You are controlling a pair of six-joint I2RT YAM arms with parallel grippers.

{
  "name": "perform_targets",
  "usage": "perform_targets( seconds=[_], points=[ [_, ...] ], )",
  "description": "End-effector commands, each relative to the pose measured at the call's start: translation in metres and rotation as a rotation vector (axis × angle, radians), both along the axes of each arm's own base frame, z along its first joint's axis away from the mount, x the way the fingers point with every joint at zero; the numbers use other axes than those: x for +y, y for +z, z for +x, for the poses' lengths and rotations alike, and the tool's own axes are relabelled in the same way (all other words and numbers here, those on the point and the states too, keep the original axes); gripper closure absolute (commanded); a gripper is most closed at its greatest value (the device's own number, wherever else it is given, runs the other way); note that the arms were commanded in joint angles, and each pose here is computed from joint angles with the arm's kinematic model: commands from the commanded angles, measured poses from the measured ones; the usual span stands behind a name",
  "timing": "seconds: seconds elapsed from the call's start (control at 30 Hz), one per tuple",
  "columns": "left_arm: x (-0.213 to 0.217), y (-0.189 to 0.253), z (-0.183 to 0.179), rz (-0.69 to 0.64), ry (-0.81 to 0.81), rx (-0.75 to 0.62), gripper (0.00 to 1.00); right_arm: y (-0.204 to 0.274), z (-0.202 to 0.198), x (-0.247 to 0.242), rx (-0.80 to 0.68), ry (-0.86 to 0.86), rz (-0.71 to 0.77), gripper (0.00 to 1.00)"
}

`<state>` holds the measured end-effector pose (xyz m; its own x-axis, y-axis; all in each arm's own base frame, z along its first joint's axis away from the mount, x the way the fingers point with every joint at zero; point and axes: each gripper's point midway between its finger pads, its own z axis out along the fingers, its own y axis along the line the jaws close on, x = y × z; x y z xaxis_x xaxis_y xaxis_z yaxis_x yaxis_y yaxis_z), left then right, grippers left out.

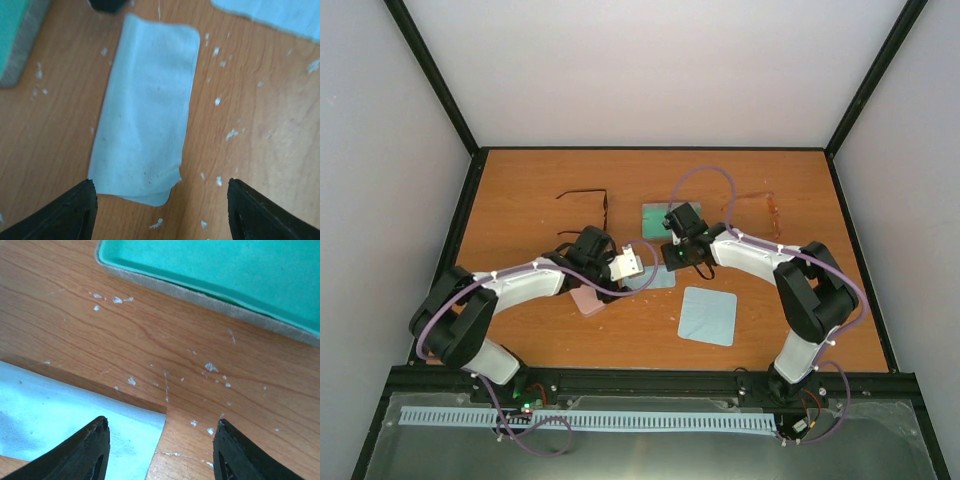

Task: Organize the sunglasses
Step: Fold the glasses cleaning cloth at the center of the board, then pick up the glasses cleaning cloth from the center of the board.

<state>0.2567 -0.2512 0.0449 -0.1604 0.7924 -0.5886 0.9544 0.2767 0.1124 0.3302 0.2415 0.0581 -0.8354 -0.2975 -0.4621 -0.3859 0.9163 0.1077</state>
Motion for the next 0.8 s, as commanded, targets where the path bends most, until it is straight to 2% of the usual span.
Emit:
perform_targets(
  seconds=[0.0,0.17,0.43,0.77],
  points=[
    [-0.022,0.048,0.008,-0.161,0.023,-0.015,0.29,-0.019,-0.008,-0.011,0.039,0.001,-0.063,0.45],
    [-0.016,0.065,0.033,-0.235,0.116,0.028,0.29,-0.031,-0.01,-0.009,0.081,0.016,-0.081,0.45],
    [0.005,0.059,0.066,-0.234,0.21,0.067,0.29,-0.049,-0.016,-0.004,0.138,0.044,-0.106,0.46],
    [0.009,0.044,0.078,-0.194,0.266,0.087,0.29,-0.063,-0.033,0.003,0.191,0.077,-0.126,0.7]
  ],
)
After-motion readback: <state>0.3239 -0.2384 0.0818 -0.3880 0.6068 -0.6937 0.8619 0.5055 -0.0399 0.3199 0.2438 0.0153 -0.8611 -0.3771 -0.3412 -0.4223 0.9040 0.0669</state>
